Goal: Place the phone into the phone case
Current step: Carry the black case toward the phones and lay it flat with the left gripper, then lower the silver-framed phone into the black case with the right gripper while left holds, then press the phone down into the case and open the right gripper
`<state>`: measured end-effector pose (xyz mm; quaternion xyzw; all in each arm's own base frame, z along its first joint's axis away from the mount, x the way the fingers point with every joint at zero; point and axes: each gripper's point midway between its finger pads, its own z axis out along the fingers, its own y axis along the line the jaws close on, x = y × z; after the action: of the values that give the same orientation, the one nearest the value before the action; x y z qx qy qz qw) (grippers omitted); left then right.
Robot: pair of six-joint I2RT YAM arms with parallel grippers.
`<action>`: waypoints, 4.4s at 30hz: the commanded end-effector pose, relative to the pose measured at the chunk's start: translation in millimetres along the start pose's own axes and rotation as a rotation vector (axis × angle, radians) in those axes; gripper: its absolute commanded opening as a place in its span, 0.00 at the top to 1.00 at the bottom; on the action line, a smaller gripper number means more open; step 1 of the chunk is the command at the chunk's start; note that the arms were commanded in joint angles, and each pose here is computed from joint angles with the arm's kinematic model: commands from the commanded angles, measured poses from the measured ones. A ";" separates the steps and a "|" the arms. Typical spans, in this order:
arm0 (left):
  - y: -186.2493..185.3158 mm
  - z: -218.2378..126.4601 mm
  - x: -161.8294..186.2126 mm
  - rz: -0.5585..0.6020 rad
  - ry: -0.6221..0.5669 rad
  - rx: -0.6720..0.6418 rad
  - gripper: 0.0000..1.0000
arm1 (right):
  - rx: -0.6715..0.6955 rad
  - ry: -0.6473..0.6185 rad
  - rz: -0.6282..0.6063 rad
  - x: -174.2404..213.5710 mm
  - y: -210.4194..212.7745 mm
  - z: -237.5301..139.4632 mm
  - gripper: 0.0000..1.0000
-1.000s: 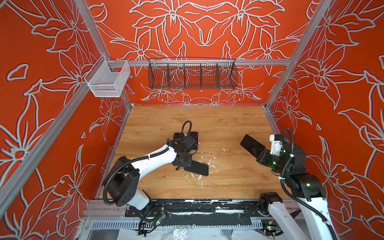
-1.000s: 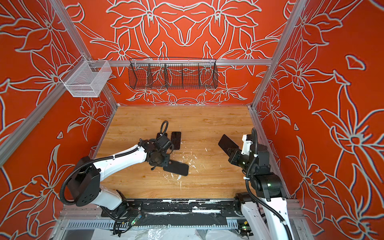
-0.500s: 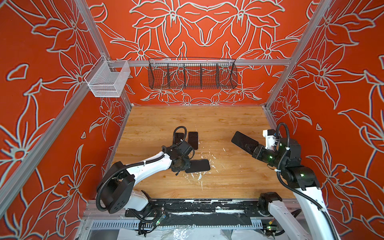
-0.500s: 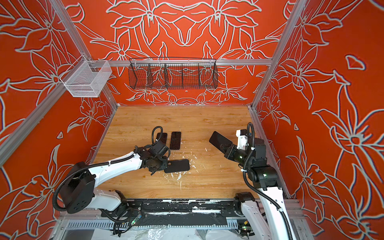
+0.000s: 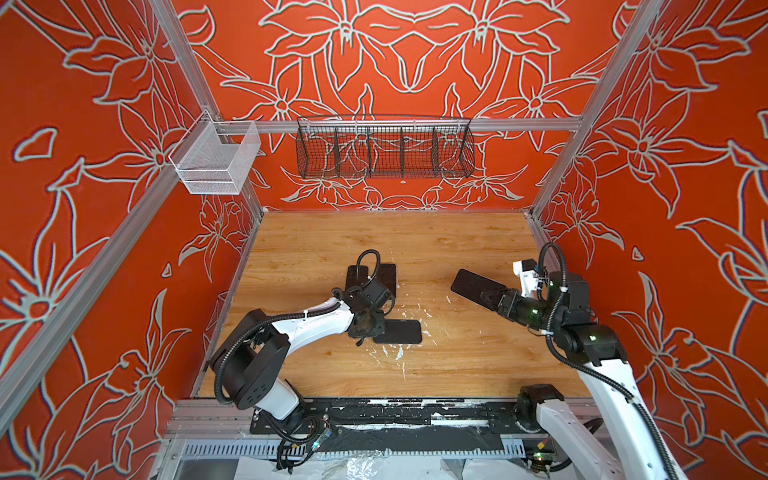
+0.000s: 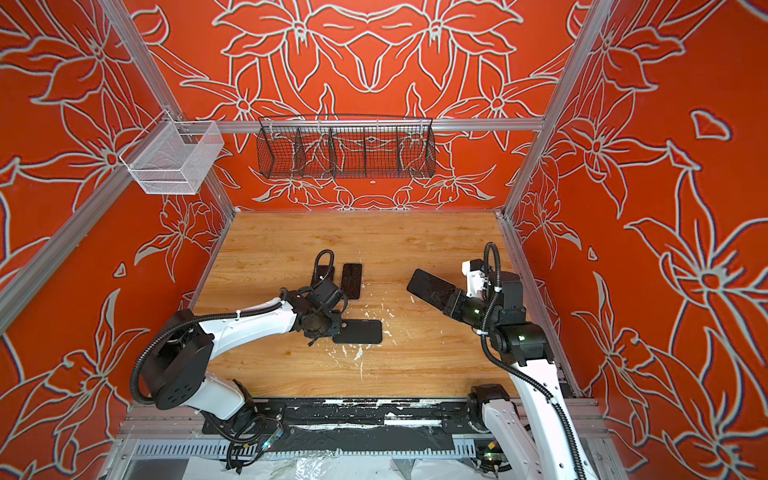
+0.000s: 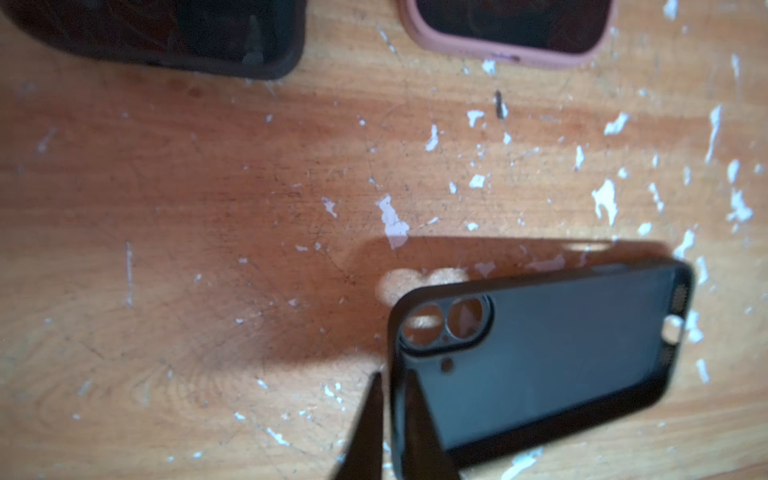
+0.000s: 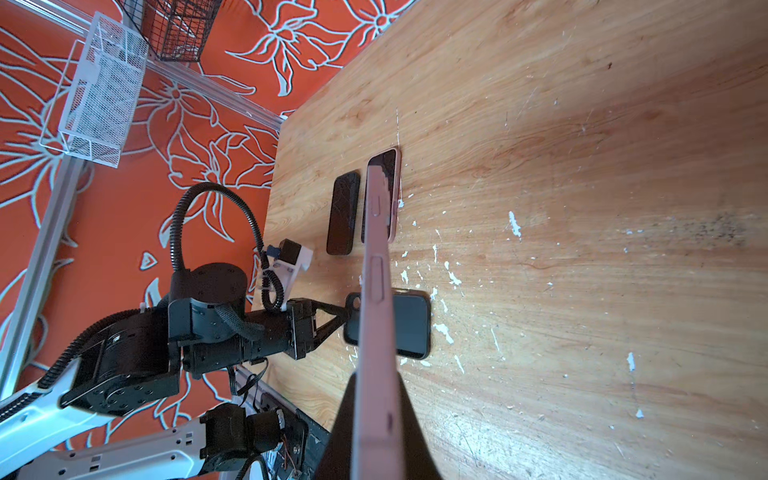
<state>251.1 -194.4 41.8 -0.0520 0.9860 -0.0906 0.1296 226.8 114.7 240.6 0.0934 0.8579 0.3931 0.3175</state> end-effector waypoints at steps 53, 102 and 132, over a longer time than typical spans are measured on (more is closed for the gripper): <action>30.3 -73.5 -12.8 -0.362 -0.205 0.707 0.03 | -0.073 0.621 -0.068 153.5 44.5 189.3 1.00; 24.1 -53.0 -19.2 -0.369 -0.114 0.684 0.03 | 0.139 0.671 -0.155 176.5 -33.7 201.3 0.59; 19.6 -21.2 -3.5 -0.328 -0.019 0.579 0.14 | 0.218 0.578 -0.221 152.7 -34.3 207.5 0.42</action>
<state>242.9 -170.9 57.2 -0.1798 0.8909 -0.3979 0.1251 231.4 289.0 39.6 -0.0831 0.9475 0.3009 0.0697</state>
